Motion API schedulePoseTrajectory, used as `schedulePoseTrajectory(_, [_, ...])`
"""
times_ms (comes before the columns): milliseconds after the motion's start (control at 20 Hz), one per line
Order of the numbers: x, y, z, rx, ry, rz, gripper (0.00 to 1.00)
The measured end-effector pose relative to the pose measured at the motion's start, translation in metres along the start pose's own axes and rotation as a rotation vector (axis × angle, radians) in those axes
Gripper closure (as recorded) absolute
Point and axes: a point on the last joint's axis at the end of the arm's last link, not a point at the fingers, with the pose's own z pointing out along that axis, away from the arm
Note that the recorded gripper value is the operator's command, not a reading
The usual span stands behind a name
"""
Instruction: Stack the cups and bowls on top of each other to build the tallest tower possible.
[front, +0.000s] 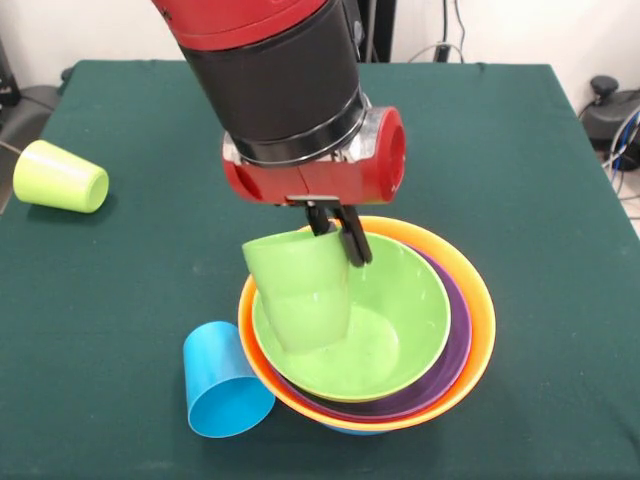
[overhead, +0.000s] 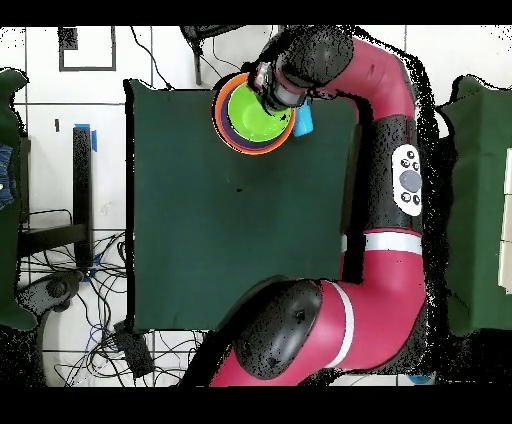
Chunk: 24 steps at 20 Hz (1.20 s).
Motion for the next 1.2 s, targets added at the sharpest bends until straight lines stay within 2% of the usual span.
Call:
schedulePoseTrajectory(250, [0.01,-0.004,0.004,-0.017,0.04,0.011,1.0])
schedulePoseTrajectory(300, [0.018,-0.01,0.009,-0.02,0.068,0.017,1.0])
schedulePoseTrajectory(500, [0.033,-0.02,0.018,-0.015,0.118,0.024,1.0])
schedulePoseTrajectory(750, [0.064,-0.041,0.034,-0.008,0.205,0.038,1.0])
schedulePoseTrajectory(1000, [0.081,-0.055,0.041,-0.009,0.226,0.048,1.0])
schedulePoseTrajectory(1200, [0.087,-0.068,0.047,-0.012,0.204,0.057,1.0])
